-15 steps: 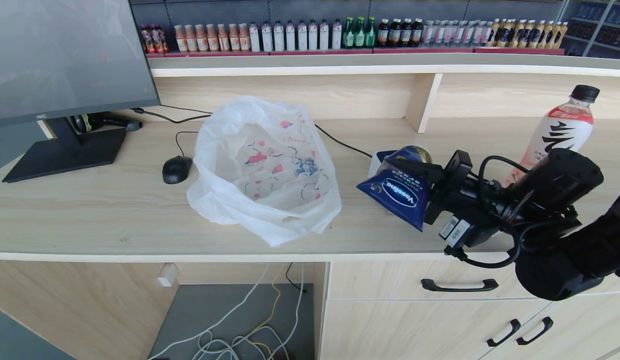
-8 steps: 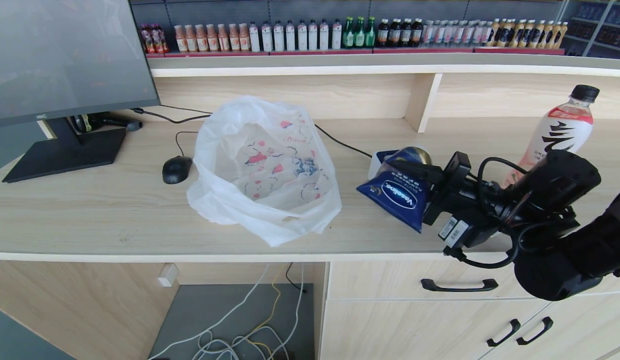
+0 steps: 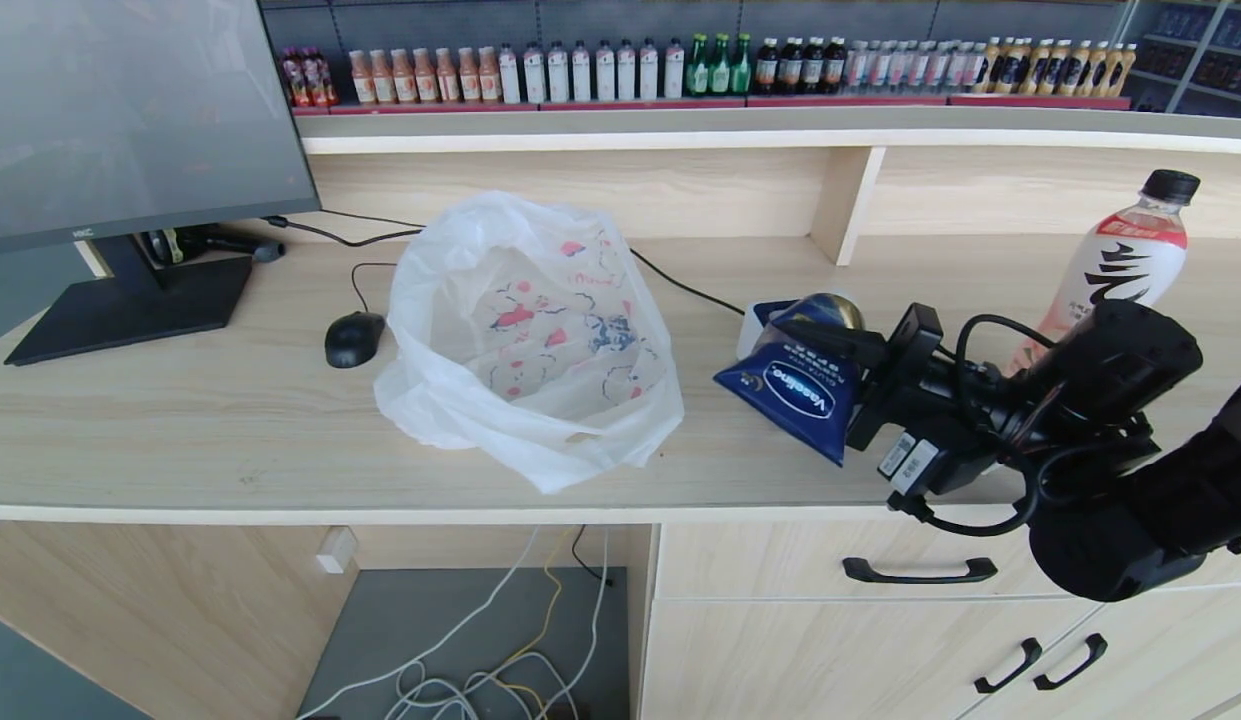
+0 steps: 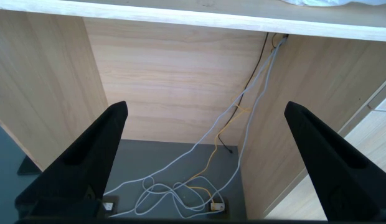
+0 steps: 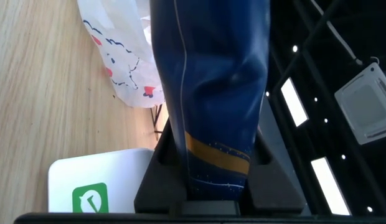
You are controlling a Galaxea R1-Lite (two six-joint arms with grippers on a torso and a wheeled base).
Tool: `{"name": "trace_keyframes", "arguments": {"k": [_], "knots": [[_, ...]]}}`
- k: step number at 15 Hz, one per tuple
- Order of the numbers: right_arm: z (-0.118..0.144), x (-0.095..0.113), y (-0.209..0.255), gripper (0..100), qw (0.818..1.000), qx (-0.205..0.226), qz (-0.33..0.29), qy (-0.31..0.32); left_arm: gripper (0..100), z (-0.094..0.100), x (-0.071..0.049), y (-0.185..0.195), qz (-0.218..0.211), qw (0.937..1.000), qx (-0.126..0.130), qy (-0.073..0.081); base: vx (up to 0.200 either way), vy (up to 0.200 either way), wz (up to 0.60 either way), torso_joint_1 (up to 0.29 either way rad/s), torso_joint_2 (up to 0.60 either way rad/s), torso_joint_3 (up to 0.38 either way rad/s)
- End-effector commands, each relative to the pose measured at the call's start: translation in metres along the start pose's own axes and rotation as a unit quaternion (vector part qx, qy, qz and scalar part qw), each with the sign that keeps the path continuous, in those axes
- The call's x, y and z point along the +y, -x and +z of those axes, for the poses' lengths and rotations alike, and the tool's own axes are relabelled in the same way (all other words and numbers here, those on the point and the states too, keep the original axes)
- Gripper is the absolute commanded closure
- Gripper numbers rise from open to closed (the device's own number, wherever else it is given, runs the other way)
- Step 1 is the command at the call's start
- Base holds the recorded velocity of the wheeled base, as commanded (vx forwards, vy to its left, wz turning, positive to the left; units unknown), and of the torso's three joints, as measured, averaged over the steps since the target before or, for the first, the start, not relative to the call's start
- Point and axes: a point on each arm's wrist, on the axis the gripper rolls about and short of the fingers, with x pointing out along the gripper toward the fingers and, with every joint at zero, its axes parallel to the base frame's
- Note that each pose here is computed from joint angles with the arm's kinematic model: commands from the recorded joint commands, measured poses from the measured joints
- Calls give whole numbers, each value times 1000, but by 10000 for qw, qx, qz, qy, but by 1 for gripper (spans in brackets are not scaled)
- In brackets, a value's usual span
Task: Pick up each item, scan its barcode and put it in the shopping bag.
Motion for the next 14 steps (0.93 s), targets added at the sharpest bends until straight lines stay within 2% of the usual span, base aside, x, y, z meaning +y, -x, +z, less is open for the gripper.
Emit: {"name": "trace_keyframes", "arguments": {"k": [1, 10, 14], "knots": [[1, -2, 0, 100, 10000, -6, -21, 22, 0, 0, 0, 0, -3, 10000, -2, 1, 0, 0, 0, 0, 0, 0], [4, -7, 1, 100, 10000, -23, -55, -46, 0, 0, 0, 0, -3, 10000, -2, 1, 0, 0, 0, 0, 0, 0], [24, -42, -1, 100, 9990, -103, -434, -51, 0, 0, 0, 0, 4, 10000, -2, 1, 0, 0, 0, 0, 0, 0]]}}
